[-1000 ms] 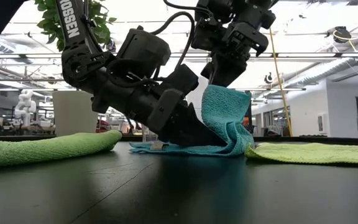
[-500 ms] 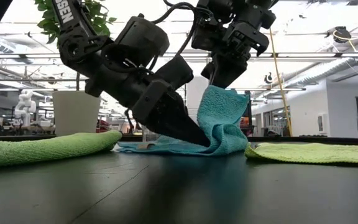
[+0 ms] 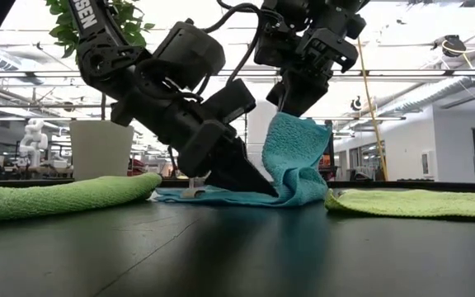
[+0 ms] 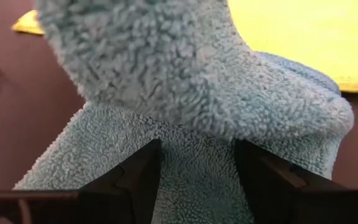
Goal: Fold microfiber towels
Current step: Fold the blue microfiber cloth
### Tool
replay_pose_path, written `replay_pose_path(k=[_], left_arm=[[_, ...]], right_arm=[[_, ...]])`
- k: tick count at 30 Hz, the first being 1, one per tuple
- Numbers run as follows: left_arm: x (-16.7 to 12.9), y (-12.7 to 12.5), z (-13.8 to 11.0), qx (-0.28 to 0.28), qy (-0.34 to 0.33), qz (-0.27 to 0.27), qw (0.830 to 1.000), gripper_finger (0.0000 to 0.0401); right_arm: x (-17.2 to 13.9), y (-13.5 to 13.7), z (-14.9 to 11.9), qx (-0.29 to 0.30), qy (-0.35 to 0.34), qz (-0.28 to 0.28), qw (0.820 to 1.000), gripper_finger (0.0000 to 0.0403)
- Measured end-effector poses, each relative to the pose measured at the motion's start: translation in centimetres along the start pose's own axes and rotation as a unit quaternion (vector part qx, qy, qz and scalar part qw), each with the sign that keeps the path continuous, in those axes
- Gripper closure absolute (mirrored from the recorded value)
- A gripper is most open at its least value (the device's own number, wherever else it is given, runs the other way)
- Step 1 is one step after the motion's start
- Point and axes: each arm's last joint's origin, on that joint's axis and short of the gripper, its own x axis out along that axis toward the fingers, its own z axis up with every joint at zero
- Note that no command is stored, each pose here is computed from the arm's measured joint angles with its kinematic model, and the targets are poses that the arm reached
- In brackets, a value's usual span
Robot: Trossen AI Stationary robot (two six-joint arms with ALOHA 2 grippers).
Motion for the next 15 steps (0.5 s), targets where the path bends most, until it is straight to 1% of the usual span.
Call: replay_pose_path(k=[6,11,15], left_arm=[[-1.6,0.1,0.8,0.0,0.038,0.006,0.999,0.0194],[-3.2,-0.1,1.9,0.013,0.014,0.007,1.0,0.0194],[-4.3,0.0,1.1,0.008,0.03,0.023,0.999,0.0194]], right_arm=[[0.0,0.0,0.0,0.001,-0.001,0.0,1.0,0.0401],[0.0,0.0,0.0,0.002,0.0,0.0,1.0,0.0401],[0.0,0.0,0.0,0.002,0.0,0.0,1.0,0.0401]])
